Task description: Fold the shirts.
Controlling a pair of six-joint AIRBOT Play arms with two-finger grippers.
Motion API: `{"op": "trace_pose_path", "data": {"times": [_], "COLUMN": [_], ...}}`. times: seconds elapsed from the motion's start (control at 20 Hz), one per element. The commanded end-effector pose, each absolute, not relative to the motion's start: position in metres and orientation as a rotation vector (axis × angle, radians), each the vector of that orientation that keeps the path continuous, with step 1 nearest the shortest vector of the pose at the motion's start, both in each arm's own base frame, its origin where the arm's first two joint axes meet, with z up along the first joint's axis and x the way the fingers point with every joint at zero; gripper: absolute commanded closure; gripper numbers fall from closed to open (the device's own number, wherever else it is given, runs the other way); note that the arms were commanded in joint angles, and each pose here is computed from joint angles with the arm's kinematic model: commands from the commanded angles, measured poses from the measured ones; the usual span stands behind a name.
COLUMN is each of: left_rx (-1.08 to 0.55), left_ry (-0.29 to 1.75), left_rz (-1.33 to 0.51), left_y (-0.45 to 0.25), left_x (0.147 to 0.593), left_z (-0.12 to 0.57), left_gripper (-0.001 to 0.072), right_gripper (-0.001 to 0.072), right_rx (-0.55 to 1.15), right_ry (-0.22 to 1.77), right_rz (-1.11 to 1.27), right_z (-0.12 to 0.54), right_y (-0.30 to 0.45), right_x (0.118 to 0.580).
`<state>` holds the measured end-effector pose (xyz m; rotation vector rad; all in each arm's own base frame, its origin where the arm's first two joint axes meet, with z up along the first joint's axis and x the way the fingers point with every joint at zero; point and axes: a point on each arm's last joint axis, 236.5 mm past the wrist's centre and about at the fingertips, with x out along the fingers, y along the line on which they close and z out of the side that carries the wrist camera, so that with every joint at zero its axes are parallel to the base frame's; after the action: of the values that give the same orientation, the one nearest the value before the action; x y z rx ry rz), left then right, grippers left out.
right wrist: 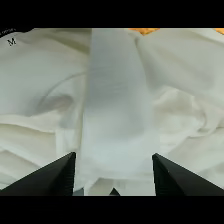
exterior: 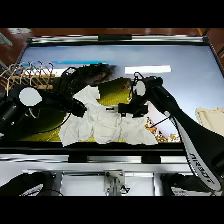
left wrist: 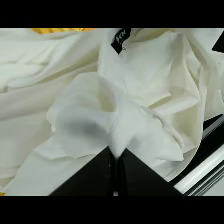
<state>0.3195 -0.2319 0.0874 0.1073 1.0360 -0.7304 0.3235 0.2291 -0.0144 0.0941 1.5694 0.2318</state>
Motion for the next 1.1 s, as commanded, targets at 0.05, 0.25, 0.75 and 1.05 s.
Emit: {"op": "trace_pose_path", "data": {"times": [0.05,0.25,0.75,1.05], "left_rx": [0.097,0.077,0.128,0.275], "left_ry": [1.029,1.036,0.860,0.621], "left_rz": [-0.697,-0.663,-0.609,-0.386], "left_y": [-0.219,-0.205,-0.188,-0.132], "left_x": [0.327,0.333,0.369,0.392], "left_z": [0.090,0.089,0.155,0.280], "left_gripper": [0.0653,0.0652,0.0653,0.0654], "right_gripper": [0.0167,0.0471,0.0636,0.0636], "right_rx": [0.157,0.074,-0.088,-0.029], "right_ry": [1.596,1.703,1.305,0.931], "right_rz": [0.280,0.246,0.386,0.491], "right_z": [-0.041,-0.061,0.084,0.237], "right_y": [0.254,0.239,0.236,0.238], "right_x": [0.329,0.313,0.376,0.378]}}
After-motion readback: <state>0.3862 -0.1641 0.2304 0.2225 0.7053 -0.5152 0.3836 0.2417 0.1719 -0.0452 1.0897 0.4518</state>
